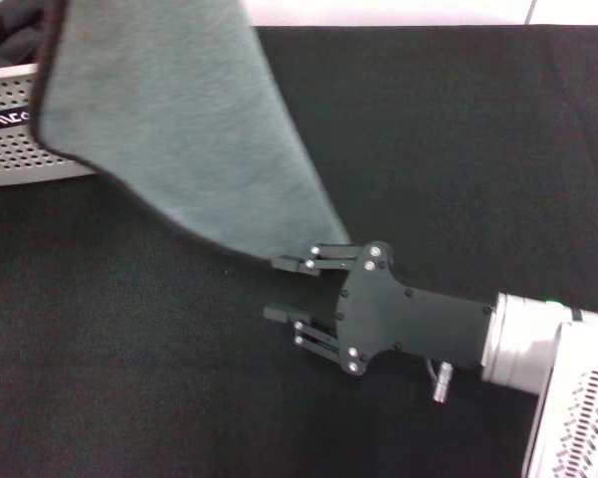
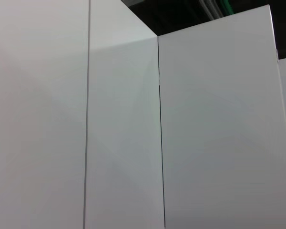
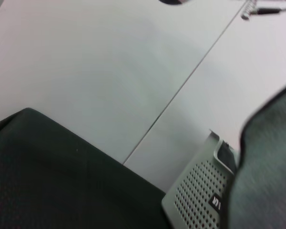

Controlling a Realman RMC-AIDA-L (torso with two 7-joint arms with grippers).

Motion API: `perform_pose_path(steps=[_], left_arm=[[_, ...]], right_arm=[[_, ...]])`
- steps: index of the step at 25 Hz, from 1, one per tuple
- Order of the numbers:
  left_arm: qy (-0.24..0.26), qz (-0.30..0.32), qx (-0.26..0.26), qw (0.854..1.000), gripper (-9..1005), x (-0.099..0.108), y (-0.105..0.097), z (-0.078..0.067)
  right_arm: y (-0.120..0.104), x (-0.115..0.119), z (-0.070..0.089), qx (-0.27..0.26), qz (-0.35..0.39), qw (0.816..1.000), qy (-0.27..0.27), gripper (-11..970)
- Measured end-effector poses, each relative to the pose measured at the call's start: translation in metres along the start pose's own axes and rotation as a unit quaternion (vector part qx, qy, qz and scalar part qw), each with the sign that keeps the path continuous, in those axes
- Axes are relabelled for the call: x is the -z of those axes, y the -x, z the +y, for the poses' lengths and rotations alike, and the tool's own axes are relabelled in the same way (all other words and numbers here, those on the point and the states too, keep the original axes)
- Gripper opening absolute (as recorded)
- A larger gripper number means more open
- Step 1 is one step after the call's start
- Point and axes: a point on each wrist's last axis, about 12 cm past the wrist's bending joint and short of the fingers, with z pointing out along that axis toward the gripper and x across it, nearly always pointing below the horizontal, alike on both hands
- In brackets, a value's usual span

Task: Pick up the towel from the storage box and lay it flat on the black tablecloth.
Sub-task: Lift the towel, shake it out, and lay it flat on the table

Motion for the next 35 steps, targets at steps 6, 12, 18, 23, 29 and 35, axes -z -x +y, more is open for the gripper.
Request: perform_pose_path(steps=[6,12,18,23,29,35], left_arm=[[-0.002,-0.001,-0.012,1.0,13,-0.033,-0.011,-0.003],[0.009,0.0,-0.034,0.999,13,-0.063,-0.024,-0.007],[0.008,-0.007,-0.051,0.999,13,-0.091,-0.035,-0.018],[0.016,-0.015,-0.077,0.997,13,-0.113,-0.043,-0.03],[0.034,-0.016,-0.096,0.995,13,-0.131,-0.045,-0.039],[0.03,-0.026,-0.091,0.995,13,-0.141,-0.041,-0.043]], right_arm=[[0.007,-0.019,-0.019,0.03,-0.017,0.999,0.007,385],[0.011,-0.044,-0.046,0.057,-0.019,0.998,0.007,382],[0.002,-0.064,-0.065,0.056,-0.01,0.998,0.023,383],[-0.008,-0.065,-0.068,0.038,0.006,0.999,0.023,383],[-0.007,-0.069,-0.071,0.041,0.003,0.999,0.025,382],[-0.008,-0.074,-0.075,0.049,0.005,0.998,0.034,382]])
